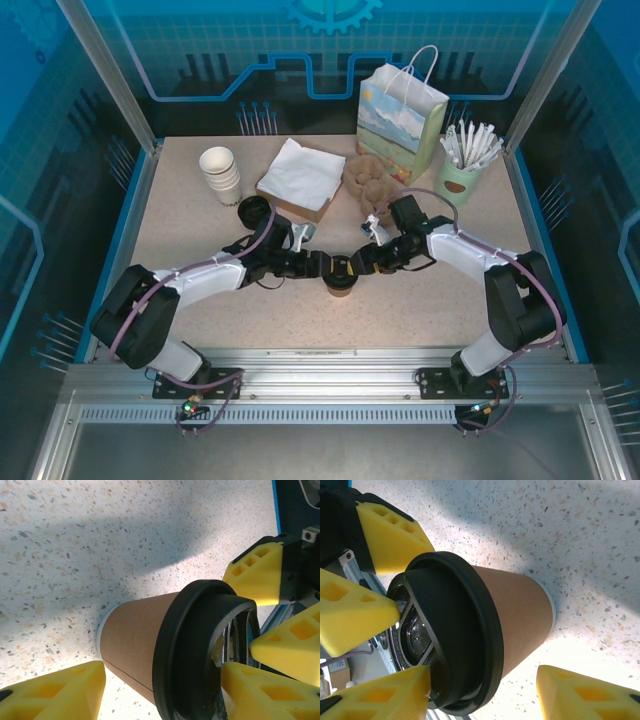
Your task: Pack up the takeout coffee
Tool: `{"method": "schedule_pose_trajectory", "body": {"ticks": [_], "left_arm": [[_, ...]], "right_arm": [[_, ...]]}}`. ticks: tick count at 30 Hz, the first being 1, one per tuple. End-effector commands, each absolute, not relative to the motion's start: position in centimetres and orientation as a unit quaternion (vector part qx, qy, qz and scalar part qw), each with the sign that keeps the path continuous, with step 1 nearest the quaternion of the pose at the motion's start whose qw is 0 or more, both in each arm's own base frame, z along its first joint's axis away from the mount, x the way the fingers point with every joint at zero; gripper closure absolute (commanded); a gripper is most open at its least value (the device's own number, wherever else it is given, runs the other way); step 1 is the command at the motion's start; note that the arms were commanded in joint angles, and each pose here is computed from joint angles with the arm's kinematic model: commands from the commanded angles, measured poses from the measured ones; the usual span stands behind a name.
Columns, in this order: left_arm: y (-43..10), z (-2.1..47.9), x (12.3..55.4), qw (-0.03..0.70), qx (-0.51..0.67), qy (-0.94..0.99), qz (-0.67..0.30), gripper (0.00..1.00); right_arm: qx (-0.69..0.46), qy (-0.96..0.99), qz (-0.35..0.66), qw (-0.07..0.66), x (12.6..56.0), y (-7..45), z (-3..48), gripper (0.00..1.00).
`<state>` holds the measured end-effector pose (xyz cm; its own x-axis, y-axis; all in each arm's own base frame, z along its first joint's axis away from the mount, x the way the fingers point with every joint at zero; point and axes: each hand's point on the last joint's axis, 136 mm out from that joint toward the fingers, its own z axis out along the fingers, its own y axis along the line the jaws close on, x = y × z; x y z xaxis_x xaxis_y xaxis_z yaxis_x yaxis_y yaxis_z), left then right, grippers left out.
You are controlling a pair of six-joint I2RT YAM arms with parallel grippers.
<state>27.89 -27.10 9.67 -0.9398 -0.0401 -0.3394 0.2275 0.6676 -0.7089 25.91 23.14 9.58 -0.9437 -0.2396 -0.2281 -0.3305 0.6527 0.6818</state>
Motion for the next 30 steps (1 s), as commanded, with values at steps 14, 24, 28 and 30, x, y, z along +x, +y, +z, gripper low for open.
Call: {"method": "schedule_pose_trajectory", "body": {"ticks": [14,24,28,30], "left_arm": [[-26.3,14.4,29.2,0.214,0.038,0.893,-0.393,0.28],[-21.7,15.9,30.7,0.258,-0.02,0.888,-0.379,0.27],[-20.7,15.7,30.5,0.264,-0.032,0.888,-0.374,0.27],[-20.3,15.5,30.4,0.265,-0.036,0.889,-0.372,0.27]], "right_arm": [[-0.161,0.908,0.376,0.086,26.1,22.6,12.7,0.19],[-0.175,0.896,0.403,0.06,25.2,25.2,11.1,0.19],[-0.183,0.894,0.406,0.055,25.0,26.2,10.9,0.2],[-0.185,0.893,0.407,0.052,24.9,26.8,10.8,0.2]]}}
